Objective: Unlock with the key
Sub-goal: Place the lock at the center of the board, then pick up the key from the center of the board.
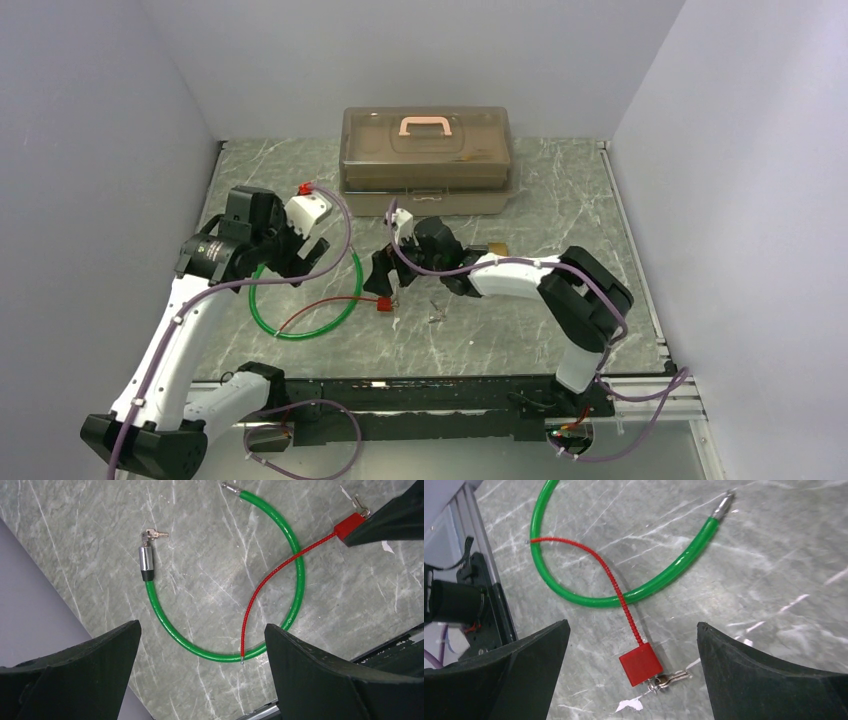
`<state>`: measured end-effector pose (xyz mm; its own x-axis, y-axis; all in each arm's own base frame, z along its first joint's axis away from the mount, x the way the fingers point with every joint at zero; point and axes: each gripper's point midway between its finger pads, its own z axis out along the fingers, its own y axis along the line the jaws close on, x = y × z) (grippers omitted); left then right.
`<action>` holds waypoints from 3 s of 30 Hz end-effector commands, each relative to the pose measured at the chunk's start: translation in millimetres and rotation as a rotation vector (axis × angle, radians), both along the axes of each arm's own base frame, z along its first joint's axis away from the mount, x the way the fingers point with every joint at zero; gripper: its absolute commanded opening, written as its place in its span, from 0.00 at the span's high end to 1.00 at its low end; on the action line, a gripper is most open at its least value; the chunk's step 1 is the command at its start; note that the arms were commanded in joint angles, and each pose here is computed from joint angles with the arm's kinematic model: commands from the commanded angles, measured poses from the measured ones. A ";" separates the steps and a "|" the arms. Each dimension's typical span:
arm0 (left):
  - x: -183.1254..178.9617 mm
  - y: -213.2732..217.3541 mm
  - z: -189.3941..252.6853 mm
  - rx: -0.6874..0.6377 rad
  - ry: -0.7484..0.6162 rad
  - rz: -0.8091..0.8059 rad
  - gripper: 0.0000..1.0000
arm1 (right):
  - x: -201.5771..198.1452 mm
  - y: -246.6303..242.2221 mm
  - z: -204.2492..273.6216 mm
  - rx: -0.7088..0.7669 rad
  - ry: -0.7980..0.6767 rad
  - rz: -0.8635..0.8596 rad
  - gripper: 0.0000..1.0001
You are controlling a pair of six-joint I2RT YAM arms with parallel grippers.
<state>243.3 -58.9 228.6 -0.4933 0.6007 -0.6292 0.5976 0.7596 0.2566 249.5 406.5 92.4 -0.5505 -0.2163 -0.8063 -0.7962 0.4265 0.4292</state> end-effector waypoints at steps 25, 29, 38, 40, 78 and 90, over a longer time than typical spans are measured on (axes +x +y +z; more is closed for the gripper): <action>-11.5 -14.3 -54.1 -0.072 0.065 -0.081 0.01 | 103.6 -295.1 -16.5 -0.577 0.084 -1.196 0.18; -13.1 -17.8 -49.1 -0.086 0.077 -0.094 0.01 | 100.2 -303.4 -32.8 -0.626 0.113 -1.218 0.18; -14.0 -21.7 -52.5 -0.098 0.104 -0.112 0.01 | 36.9 -212.6 -16.3 -0.486 0.027 -0.860 0.21; -13.9 -22.3 -53.5 -0.099 0.110 -0.112 0.01 | 20.8 -194.6 -22.3 -0.465 0.047 -0.770 0.23; -11.9 -44.6 -30.1 -0.216 0.118 -0.158 0.01 | -26.5 -127.7 -8.7 -0.451 -0.078 -0.369 1.00; -45.7 -104.4 26.9 -0.517 0.176 -0.465 0.01 | -18.6 -76.1 147.7 -0.085 -0.202 -0.265 1.00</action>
